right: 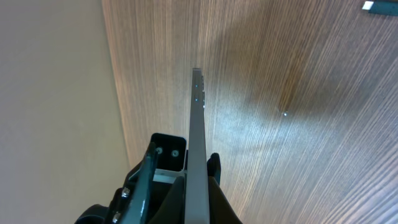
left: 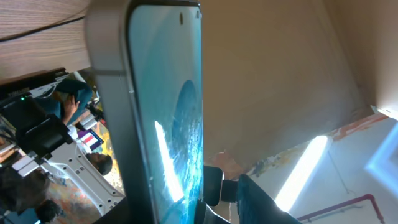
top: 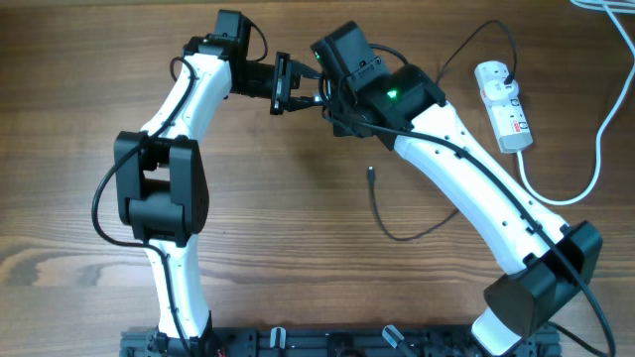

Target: Plug charger to phone and switch on socket

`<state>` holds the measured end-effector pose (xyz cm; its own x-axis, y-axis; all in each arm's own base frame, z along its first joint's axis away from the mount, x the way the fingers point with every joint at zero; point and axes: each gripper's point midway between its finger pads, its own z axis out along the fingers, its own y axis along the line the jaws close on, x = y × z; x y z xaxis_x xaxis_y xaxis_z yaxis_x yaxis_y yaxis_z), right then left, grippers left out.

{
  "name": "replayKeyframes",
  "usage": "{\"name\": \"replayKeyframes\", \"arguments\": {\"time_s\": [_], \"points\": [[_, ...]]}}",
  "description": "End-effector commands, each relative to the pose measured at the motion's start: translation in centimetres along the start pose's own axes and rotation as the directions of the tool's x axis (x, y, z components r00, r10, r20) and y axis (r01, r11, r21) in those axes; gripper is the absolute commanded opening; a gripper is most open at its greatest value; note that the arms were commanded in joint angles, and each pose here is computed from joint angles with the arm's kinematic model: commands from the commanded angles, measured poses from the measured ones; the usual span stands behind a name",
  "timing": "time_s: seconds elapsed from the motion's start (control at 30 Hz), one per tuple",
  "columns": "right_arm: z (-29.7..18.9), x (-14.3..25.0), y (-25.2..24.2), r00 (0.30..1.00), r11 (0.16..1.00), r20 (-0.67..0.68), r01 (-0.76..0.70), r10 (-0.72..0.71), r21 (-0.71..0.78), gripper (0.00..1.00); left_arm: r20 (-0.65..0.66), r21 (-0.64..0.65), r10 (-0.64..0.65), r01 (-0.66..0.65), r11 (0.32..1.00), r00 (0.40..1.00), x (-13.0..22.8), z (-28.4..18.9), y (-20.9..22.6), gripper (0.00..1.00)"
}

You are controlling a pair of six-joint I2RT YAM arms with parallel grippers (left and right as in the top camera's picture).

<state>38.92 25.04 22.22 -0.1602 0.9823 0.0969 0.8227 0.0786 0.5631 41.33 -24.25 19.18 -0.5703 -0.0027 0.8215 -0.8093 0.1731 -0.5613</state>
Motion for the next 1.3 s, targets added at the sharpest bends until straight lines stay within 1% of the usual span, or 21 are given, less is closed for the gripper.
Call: {"name": "replayKeyframes", "arguments": {"time_s": [0.0,0.13,0.2,0.27,0.37,0.43,0.47,0.57,0.6,0.67,0.7,0.77,0.87,0.93,0.97,1.03,1.1,1.17,1.2,1.23,1.27], "points": [[-0.6,0.6,0.2,0.999,1.000,-0.036,-0.020,0.020,-0.008,0.04,-0.023,0.011,0.047,-0.047,0.999,0.999,2.0,-0.1,-0.8,0.35],[-0.6,1.1,0.4,0.998,1.000,-0.058,-0.022,0.022,-0.013,0.04,-0.024,0.011,0.047,-0.047,0.999,0.999,2.0,-0.1,-0.8,0.31],[-0.6,1.1,0.5,0.998,1.000,-0.060,-0.023,0.022,-0.016,0.04,-0.024,0.011,0.047,-0.047,0.999,0.999,2.0,-0.1,-0.8,0.28],[-0.6,1.1,0.5,0.998,1.000,-0.060,-0.023,0.022,-0.016,0.04,-0.024,0.011,0.047,-0.047,0.999,0.999,2.0,-0.1,-0.8,0.22],[-0.6,1.1,0.5,0.998,1.000,-0.060,-0.023,0.022,-0.016,0.04,-0.024,0.011,0.047,-0.047,0.999,0.999,2.0,-0.1,-0.8,0.17],[-0.6,1.1,0.5,0.998,1.000,-0.060,-0.023,0.022,-0.016,0.05,-0.023,0.012,0.047,-0.047,0.999,0.999,2.0,-0.1,-0.8,0.10],[-0.6,1.1,0.5,0.998,1.000,-0.060,-0.022,0.021,-0.016,0.06,-0.023,0.011,0.047,-0.047,0.999,0.999,2.0,-0.1,-0.8,0.04],[-0.6,1.2,0.5,0.998,1.000,-0.068,-0.004,0.003,-0.017,0.18,-0.023,0.011,0.048,-0.048,0.999,0.999,2.0,-0.1,-0.8,0.04],[-0.6,1.4,0.8,0.997,0.999,-0.072,0.034,-0.036,-0.031,0.27,-0.023,0.011,0.048,-0.048,0.999,0.999,2.0,-0.1,-0.8,0.04],[-0.7,1.5,1.2,0.991,0.993,-0.075,0.108,-0.112,-0.055,0.49,-0.022,0.012,0.058,-0.058,0.998,0.998,2.0,-0.1,-0.9,0.04],[-0.8,1.5,1.4,0.988,0.990,-0.074,0.129,-0.133,-0.060,0.55,-0.020,0.015,0.081,-0.081,0.997,0.996,1.9,-0.1,-1.1,0.04],[-1.2,1.5,1.7,0.976,0.977,-0.072,0.198,-0.204,-0.079,0.61,-0.017,0.021,0.147,-0.147,0.989,0.989,1.8,-0.1,-1.6,0.04],[-3.0,1.4,2.7,0.941,0.937,-0.063,0.322,-0.332,-0.136,0.73,0.019,0.012,0.171,-0.171,0.985,0.985,1.1,-0.2,-1.8,0.04],[-5.2,0.5,3.7,0.903,0.890,-0.035,0.414,-0.427,-0.192,0.91,0.116,-0.015,0.170,-0.170,0.985,0.979,-0.7,-0.8,-1.6,0.04],[-6.2,0.0,4.1,0.885,0.867,-0.019,0.451,-0.466,-0.212,0.94,0.138,-0.021,0.170,-0.169,0.985,0.976,-1.1,-1.0,-1.5,0.04],[-8.5,-1.3,5.0,0.826,0.795,0.035,0.552,-0.563,-0.252,0.98,0.197,-0.041,0.202,-0.198,0.979,0.959,-2.2,-1.7,-1.4,0.04],[-11.1,-3.1,5.5,0.697,0.653,0.124,0.709,-0.706,-0.266,1.00,0.254,-0.069,0.263,-0.254,0.965,0.931,-3.3,-2.6,-1.4,0.04],[-13.0,-5.4,5.2,0.462,0.425,0.216,0.883,-0.860,-0.197,0.99,0.265,-0.103,0.391,-0.377,0.920,0.882,-3.7,-3.4,-1.5,0.04],[-13.2,-6.4,4.5,0.357,0.332,0.222,0.932,-0.907,-0.142,1.00,0.259,-0.122,0.462,-0.446,0.887,0.848,-3.8,-3.6,-1.5,0.04],[-13.1,-7.2,3.7,0.293,0.278,0.205,0.956,-0.934,-0.096,0.99,0.251,-0.133,0.507,-0.489,0.862,0.825,-3.7,-3.7,-1.5,0.04],[-12.8,-8.2,2.5,0.245,0.241,0.164,0.969,-0.956,-0.047,1.00,0.242,-0.149,0.558,-0.538,0.830,0.794,-3.7,-3.8,-1.4,0.04]]}}
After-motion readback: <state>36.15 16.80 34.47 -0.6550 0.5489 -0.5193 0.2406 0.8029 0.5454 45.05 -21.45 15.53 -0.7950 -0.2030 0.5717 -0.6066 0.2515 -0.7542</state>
